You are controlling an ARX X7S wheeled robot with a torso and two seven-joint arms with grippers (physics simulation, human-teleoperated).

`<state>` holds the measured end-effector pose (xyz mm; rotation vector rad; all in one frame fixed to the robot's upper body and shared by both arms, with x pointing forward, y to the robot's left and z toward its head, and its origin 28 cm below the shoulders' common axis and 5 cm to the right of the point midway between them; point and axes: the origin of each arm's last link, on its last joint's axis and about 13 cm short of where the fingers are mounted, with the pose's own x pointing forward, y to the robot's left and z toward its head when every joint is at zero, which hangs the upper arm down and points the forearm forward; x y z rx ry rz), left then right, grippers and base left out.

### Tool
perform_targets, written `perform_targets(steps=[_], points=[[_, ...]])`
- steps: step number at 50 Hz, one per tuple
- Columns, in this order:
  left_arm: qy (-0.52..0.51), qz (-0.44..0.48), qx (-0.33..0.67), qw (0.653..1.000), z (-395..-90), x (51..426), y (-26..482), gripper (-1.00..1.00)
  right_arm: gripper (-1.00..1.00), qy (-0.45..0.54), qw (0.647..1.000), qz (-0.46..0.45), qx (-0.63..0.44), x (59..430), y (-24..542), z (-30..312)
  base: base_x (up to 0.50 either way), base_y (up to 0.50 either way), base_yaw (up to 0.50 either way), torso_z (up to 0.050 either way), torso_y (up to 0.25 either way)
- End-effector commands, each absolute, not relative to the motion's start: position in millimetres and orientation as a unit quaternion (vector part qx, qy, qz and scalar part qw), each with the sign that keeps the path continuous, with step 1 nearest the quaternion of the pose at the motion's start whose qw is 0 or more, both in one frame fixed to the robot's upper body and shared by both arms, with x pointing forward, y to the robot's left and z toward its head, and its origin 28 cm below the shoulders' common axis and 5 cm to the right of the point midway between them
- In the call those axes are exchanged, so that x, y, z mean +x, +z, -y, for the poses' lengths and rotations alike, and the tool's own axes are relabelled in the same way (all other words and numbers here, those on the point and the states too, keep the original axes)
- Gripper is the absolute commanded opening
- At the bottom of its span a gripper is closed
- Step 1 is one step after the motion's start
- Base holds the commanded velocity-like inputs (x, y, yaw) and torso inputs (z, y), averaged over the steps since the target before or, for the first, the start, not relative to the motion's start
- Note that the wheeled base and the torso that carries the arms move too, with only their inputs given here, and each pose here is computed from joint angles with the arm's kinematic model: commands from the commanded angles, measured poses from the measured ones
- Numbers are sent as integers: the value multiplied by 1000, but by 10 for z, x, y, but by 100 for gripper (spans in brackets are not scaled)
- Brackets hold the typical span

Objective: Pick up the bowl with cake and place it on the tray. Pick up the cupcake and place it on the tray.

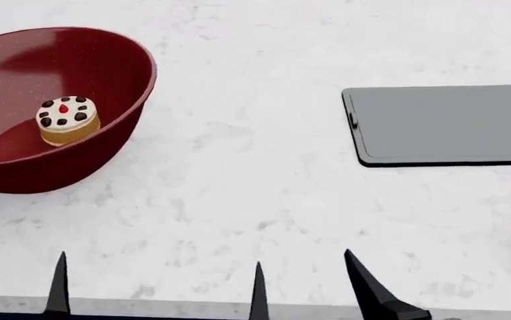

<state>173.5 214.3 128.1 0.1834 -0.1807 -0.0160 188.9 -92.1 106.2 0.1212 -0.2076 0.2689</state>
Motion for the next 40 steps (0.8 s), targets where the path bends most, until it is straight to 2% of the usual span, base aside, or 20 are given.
perform_targets(steps=[1, 12, 19, 21, 26, 27, 32, 37, 40], points=[[19, 115, 116, 986, -2138, 1559, 1335, 100, 100, 129, 984, 101, 67, 1892, 1039, 939, 0, 0, 0, 0, 0], [71, 185, 199, 960, -2124, 1263, 1607, 100, 100, 120, 987, 93, 62, 1891, 1079, 969, 0, 0, 0, 0, 0], [97, 211, 262, 937, -2185, 1463, 1868, 100, 100, 125, 986, 90, 58, 1891, 1084, 949, 0, 0, 0, 0, 0], [71, 197, 307, 928, -2155, 1528, 2034, 100, 100, 124, 986, 91, 57, 1896, 1099, 945, 0, 0, 0, 0, 0], [76, 193, 306, 929, -2153, 1606, 2370, 100, 100, 127, 986, 92, 56, 1898, 1111, 934, 0, 0, 0, 0, 0], [42, 212, 340, 915, -2139, 1601, 2421, 100, 100, 128, 986, 92, 56, 1900, 1112, 933, 0, 0, 0, 0, 0], [85, 196, 392, 895, -2195, 1643, 2590, 100, 100, 132, 985, 92, 56, 1916, 1124, 920, 0, 0, 0, 0, 0], [65, 168, 453, 873, -2217, 1791, 2748, 100, 100, 132, 985, 92, 57, 1917, 1121, 929, 0, 0, 0, 0, 0], [14, 153, 480, 863, -2179, 1856, 2833, 100, 100, 133, 985, 92, 56, 1916, 1126, 917, 0, 0, 0, 0, 0]])
